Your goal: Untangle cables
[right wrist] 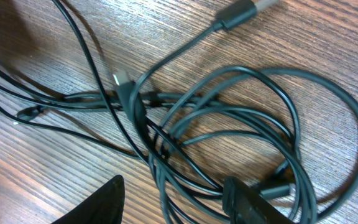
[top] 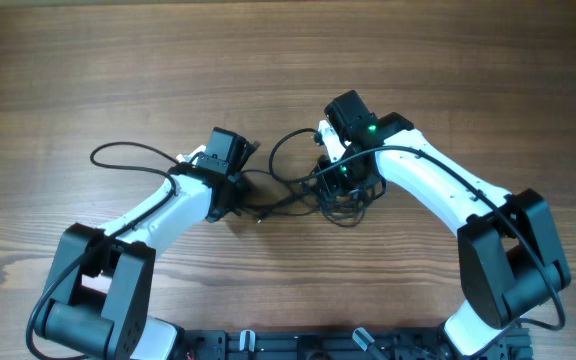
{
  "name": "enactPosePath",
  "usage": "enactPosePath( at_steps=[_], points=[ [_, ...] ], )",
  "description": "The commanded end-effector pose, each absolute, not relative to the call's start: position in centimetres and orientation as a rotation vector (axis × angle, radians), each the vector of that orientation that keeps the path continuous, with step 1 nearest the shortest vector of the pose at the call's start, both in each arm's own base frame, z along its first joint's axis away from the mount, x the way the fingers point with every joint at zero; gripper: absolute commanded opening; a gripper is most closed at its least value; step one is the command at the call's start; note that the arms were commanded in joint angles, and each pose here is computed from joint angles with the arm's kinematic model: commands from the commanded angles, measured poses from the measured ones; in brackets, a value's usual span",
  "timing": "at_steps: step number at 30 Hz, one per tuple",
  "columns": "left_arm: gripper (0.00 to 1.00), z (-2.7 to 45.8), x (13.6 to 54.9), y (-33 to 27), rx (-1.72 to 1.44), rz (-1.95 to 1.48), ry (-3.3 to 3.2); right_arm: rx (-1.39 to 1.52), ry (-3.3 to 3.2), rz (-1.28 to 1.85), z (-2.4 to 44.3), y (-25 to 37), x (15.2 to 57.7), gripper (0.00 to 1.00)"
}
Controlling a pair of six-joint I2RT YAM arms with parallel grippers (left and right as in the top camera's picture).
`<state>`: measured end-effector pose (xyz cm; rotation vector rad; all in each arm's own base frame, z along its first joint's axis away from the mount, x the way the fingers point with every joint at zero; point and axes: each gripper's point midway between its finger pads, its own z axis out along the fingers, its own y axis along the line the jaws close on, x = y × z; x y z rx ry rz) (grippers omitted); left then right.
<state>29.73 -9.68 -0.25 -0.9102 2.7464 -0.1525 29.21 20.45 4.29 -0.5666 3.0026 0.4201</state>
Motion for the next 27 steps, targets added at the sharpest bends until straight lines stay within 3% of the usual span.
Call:
enactPosePath(
  at_steps=[1, 9, 27],
  points=[
    [0.04, 1.8, 31.4, -9.1, -0.715, -0.111, 2.72, -0.549, 3.034, 0.439, 3.5, 20.9, 28.7, 0.53],
    [0.04, 6.1, 32.4, -11.9, -0.615, -0.36, 2.671, -0.714, 2.933, 0.458, 3.7, 23.2, 28.9, 0.53],
    [0.04, 5.8, 31.9, -11.7, -0.625, -0.35, 2.69, -0.667, 2.9, 0.401, 2.5, 23.5, 29.3, 0.52]
  ],
)
